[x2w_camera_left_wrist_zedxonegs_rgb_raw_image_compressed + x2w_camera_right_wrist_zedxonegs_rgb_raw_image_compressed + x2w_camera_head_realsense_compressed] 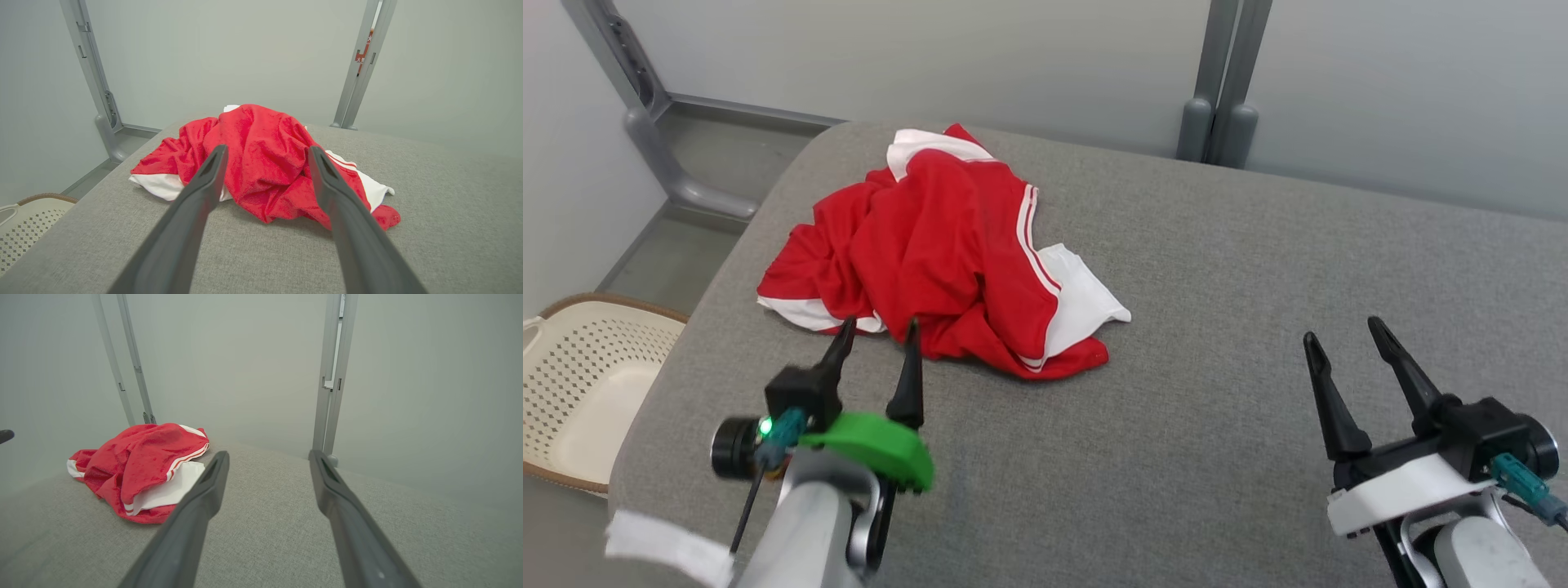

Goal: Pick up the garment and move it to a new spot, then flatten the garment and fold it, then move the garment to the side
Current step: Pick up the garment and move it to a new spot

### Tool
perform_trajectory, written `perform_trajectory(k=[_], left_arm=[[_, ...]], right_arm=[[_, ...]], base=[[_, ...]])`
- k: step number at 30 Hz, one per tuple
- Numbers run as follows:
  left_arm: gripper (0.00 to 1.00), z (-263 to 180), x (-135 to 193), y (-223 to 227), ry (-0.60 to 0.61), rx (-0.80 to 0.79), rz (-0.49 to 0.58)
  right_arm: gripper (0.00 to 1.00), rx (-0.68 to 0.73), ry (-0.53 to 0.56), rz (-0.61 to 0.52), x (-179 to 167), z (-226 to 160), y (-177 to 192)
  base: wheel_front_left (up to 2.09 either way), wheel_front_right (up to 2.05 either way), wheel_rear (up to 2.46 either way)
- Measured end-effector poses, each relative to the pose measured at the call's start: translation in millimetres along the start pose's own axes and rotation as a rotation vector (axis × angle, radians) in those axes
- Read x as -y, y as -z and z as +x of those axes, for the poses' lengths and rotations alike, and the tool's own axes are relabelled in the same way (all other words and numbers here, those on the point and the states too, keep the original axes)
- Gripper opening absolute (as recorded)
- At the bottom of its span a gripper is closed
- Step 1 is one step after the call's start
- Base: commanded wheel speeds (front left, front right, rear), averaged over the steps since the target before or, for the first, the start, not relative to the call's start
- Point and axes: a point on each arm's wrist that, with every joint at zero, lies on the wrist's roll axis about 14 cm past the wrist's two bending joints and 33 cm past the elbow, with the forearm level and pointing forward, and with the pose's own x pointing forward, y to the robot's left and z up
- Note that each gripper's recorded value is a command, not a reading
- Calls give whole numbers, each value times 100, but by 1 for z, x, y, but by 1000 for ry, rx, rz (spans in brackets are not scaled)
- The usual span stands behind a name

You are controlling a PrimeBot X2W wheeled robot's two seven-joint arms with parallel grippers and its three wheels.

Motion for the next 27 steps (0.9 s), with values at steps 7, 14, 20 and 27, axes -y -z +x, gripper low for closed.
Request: perform_trajectory(k=[7,14,20,27], left_arm=[[100,88,54,-11,132,-160,19],[100,135,72,52,113,-447,96],[21,143,59,109,32,-616,157],[0,144,71,127,88,-641,207]], right_arm=[[100,58,-18,23,13,27,-9],[100,38,67,68,43,23,6],[100,-13,183,80,75,0,25],[100,-60,297,80,97,-33,34]], base=[[0,0,0],[0,0,0],[0,0,0],[0,0,0]])
